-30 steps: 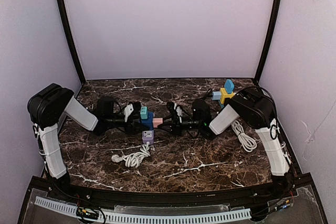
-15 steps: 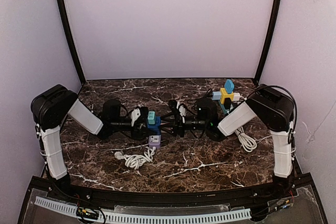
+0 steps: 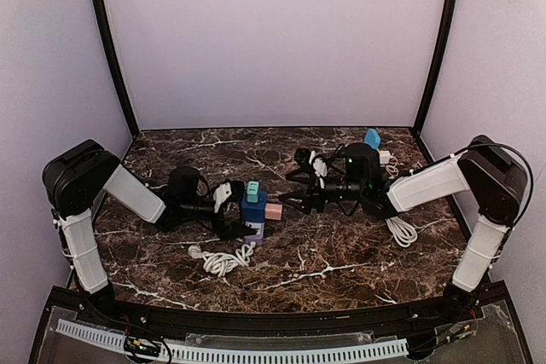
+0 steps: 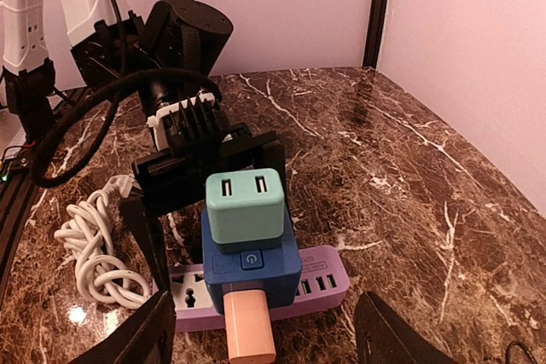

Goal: Insert the plug
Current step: Reset both arms

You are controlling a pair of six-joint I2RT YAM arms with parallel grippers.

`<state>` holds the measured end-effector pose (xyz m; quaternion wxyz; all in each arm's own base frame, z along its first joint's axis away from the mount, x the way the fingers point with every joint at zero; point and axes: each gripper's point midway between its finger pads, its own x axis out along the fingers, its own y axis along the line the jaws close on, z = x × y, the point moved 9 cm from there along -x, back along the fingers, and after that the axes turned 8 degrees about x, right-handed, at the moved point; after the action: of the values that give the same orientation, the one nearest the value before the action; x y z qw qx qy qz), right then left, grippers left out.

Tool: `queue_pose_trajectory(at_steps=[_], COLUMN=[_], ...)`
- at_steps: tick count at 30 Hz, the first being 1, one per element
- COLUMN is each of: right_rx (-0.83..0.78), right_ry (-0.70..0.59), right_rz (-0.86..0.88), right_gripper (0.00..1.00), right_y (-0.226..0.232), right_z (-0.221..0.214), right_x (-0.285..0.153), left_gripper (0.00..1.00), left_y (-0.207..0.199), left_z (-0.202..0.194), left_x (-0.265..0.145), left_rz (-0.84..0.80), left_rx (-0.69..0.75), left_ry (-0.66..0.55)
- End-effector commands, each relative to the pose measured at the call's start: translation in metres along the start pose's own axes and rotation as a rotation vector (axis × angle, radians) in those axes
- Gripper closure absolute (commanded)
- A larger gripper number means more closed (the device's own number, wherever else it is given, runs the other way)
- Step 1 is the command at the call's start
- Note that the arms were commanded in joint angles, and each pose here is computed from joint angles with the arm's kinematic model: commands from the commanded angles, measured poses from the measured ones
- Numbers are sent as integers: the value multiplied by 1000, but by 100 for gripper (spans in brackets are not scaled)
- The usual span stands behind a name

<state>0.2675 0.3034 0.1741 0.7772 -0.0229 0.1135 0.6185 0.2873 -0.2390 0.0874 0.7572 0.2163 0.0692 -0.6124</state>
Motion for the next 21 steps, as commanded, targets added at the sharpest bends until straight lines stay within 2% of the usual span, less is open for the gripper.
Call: queue_pose_trajectory(at_steps=[1,4,6,9,15,21], right_rx=[-21,-11,14,63,286,479], right_ry=[3,-16,-18,-21,58,4], right_rz=[-63,-76,-111,-221,-634,-920], right_gripper=[25,14,2,1,1,1], right_y=[0,1,-1,-11,-54,-72], right_z=[15,25,34,50,67,61], right_x=[-9,-13,-17,-26,-63,-140], left_gripper=[1,1,1,1,1,1], left_y=[-15,-14,-13,-10,-2,-12], left_z=[-3,6,17,28,57,59], left_x=[-18,-29,-44,-63,-111,-160], left_rz=[-33,-10,19,83,319,597], left_rx=[-55,-58,-46,-62,-202,-346], left_ry=[123,148,161,164,155,127])
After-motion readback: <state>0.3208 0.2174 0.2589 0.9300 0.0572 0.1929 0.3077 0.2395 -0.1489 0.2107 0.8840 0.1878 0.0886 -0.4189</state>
